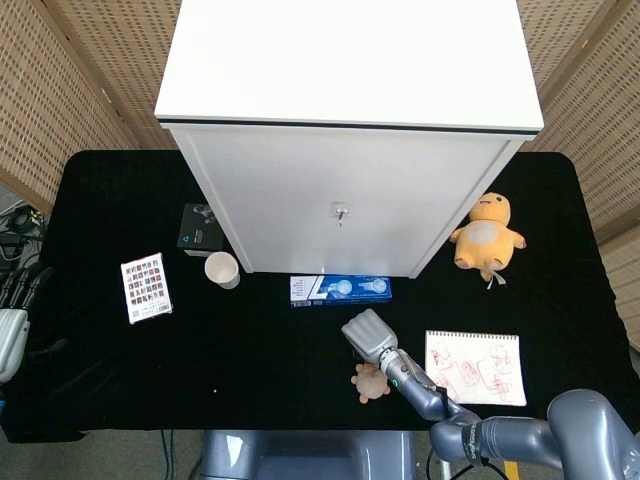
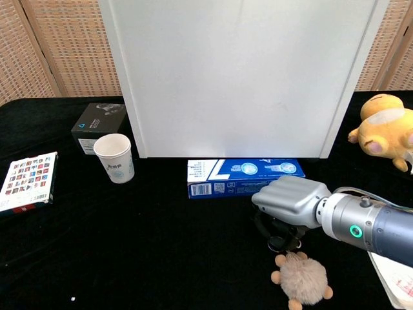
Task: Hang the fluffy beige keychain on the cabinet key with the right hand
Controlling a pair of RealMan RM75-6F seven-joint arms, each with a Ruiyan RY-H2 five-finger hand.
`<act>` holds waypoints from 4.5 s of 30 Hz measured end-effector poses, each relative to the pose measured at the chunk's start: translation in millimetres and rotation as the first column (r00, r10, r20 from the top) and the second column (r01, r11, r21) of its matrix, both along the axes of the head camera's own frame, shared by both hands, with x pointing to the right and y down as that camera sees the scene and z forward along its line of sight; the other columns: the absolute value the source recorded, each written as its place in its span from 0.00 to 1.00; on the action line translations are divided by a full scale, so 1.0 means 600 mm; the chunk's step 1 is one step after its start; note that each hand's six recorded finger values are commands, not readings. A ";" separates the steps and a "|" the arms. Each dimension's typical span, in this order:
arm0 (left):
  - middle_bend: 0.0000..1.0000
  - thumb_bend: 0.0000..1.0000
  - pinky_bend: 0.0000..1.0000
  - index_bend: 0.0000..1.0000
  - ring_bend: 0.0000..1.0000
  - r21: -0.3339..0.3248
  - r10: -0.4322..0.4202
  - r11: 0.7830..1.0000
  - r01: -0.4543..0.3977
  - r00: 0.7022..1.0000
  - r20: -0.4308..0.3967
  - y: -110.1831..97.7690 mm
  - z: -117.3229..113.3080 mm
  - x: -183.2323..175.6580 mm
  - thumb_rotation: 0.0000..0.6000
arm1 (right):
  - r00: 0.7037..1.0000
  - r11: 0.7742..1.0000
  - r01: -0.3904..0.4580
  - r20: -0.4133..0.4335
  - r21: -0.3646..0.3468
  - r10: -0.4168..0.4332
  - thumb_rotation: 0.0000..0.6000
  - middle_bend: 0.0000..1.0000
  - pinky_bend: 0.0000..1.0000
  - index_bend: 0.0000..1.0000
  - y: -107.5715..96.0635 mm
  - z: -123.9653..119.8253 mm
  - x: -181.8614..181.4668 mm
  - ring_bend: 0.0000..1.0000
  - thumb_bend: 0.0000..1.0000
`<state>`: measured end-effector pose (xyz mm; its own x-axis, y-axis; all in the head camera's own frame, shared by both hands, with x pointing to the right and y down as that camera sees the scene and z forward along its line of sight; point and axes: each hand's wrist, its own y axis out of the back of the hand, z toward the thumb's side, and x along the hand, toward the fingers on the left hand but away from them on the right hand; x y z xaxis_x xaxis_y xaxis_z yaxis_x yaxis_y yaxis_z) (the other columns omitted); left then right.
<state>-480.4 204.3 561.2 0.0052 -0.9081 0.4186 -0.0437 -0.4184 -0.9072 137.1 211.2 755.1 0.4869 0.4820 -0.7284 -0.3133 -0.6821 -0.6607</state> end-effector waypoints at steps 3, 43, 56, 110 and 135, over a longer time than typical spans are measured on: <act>0.00 0.00 0.00 0.00 0.00 -0.001 0.000 1.000 0.000 1.000 -0.001 0.000 0.000 0.000 1.00 | 1.000 1.000 -0.004 0.012 0.004 0.004 1.00 0.92 1.00 0.66 -0.002 -0.002 -0.002 0.88 0.58; 0.00 0.00 0.00 0.00 0.00 0.001 0.003 1.000 -0.003 1.000 -0.013 0.006 -0.004 0.004 1.00 | 0.903 0.884 -0.026 0.390 0.467 -0.180 1.00 0.93 1.00 0.72 -0.100 -0.280 0.044 0.89 0.62; 0.00 0.00 0.00 0.00 0.00 0.002 -0.001 1.000 0.001 1.000 -0.017 0.004 -0.005 0.003 1.00 | 0.901 0.738 -0.004 0.323 0.675 -0.290 1.00 0.93 1.00 0.72 -0.161 -0.384 0.055 0.89 0.62; 0.00 0.00 0.00 0.00 0.00 0.007 -0.018 1.000 0.018 1.000 -0.019 -0.004 -0.009 -0.007 1.00 | 0.950 0.455 0.151 -0.002 0.877 -0.312 1.00 0.93 1.00 0.74 -0.284 -0.416 -0.059 0.89 0.61; 0.00 0.00 0.00 0.00 0.00 0.014 -0.022 1.000 0.022 0.999 -0.027 -0.007 -0.014 -0.008 1.00 | 0.958 0.401 0.152 -0.034 0.903 -0.285 1.00 0.92 1.00 0.72 -0.288 -0.434 -0.085 0.89 0.35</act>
<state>-485.4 200.2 553.0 -0.0038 -0.9139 0.4059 -0.0766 -0.4044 -0.9113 86.4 38.1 494.8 0.7170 0.6888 0.1070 -0.2426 0.3905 -0.8880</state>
